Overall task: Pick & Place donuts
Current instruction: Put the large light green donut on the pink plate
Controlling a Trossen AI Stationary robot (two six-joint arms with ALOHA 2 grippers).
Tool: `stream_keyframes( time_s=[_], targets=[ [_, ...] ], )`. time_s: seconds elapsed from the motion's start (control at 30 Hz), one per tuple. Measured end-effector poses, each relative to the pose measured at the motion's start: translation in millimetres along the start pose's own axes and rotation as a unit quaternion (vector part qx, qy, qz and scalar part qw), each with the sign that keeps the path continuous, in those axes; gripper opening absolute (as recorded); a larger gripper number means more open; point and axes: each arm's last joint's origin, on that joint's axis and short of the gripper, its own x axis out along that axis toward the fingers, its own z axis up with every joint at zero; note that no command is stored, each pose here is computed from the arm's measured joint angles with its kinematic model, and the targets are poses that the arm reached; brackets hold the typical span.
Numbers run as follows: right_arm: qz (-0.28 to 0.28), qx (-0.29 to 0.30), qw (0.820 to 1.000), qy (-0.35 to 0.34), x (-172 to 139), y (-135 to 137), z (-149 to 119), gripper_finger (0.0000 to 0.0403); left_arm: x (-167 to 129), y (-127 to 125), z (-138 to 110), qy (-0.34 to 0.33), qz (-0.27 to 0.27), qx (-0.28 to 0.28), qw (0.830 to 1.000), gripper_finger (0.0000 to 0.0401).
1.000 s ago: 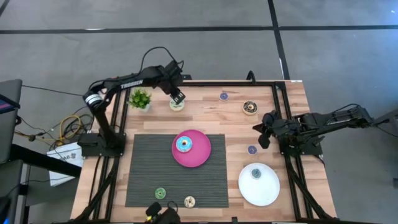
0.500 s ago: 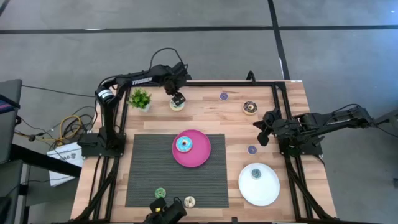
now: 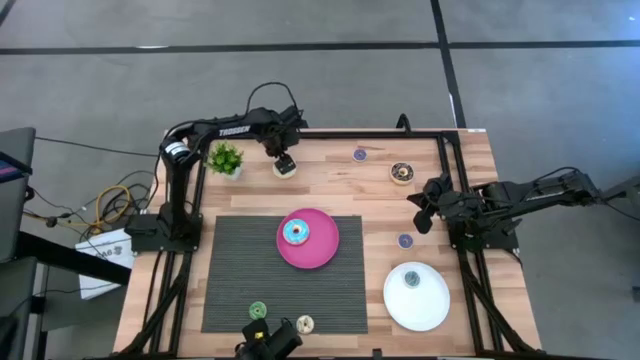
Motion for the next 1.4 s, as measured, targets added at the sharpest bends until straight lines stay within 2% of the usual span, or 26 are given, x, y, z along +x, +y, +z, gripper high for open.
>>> stream_keyframes(
  time_s=[0.23, 0.43, 0.93, 1.4],
  targets=[
    [-0.002, 0.013, 1.0, 0.0, 0, 0, 0, 0.0001, 16, 0, 2, 0.009, -0.013, -0.014, 1.0, 0.0243],
    [-0.002, 0.013, 1.0, 0.0, 0, 0, 0, 0.0001, 18, -3, 3, 0.009, -0.011, -0.015, 1.0, 0.0238],
    [-0.003, 0.012, 1.0, 0.0, 0, 0, 0, 0.0001, 18, -2, 3, 0.013, -0.006, -0.016, 1.0, 0.0146],
    [-0.003, 0.012, 1.0, 0.001, 0, 0, 0, 0.0001, 14, -6, 2, 0.028, -0.007, -0.038, 0.999, 0.0117]
  ],
)
